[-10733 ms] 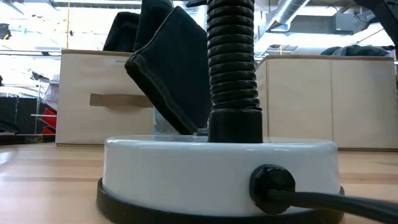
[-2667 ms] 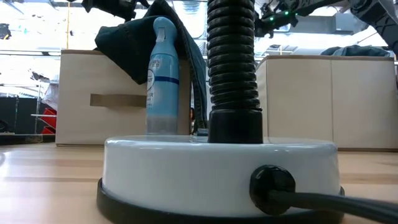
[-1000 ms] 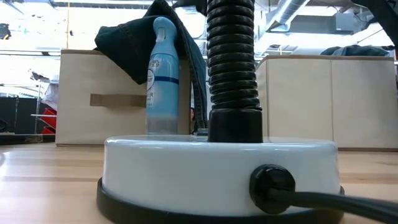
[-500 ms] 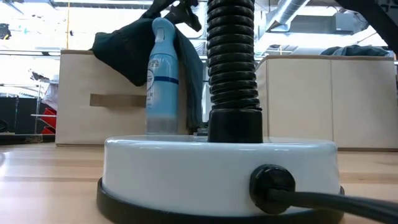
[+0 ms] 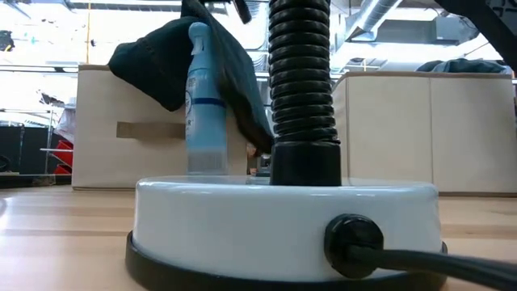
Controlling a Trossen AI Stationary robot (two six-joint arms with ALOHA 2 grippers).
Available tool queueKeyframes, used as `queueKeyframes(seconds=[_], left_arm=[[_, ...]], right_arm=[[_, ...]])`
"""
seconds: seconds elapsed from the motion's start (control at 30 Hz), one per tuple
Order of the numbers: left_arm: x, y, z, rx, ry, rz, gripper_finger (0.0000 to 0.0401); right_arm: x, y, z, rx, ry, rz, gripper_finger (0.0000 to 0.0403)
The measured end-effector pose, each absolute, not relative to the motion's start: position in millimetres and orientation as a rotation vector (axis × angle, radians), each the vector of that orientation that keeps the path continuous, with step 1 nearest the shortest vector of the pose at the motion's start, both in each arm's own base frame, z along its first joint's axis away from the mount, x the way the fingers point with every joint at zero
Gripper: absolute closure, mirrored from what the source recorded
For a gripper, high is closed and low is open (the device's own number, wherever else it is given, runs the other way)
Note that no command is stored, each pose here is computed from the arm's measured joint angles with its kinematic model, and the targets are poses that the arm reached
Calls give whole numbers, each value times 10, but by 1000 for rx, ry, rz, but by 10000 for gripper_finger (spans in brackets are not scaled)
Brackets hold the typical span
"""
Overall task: Sort clothes
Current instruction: Put the dark blue pants into the left laundry organizer
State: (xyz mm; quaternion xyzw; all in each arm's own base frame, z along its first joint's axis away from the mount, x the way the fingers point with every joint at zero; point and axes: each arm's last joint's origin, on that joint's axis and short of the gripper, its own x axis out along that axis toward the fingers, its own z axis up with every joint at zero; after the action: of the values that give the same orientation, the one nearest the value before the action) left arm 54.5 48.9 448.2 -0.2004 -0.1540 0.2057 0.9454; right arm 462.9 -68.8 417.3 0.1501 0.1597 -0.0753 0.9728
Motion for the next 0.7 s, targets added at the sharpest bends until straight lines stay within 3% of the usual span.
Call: queueKeyframes(seconds=[0.47,0.7], left_arm=[[543,491,4490,-386,-320,430,145],[554,512,4489,-379,-320,448,145]], right_arm=[[4365,-1470,4893,446,-398,-180,400],[4288,-1607,4959,482,-471,-146,401]])
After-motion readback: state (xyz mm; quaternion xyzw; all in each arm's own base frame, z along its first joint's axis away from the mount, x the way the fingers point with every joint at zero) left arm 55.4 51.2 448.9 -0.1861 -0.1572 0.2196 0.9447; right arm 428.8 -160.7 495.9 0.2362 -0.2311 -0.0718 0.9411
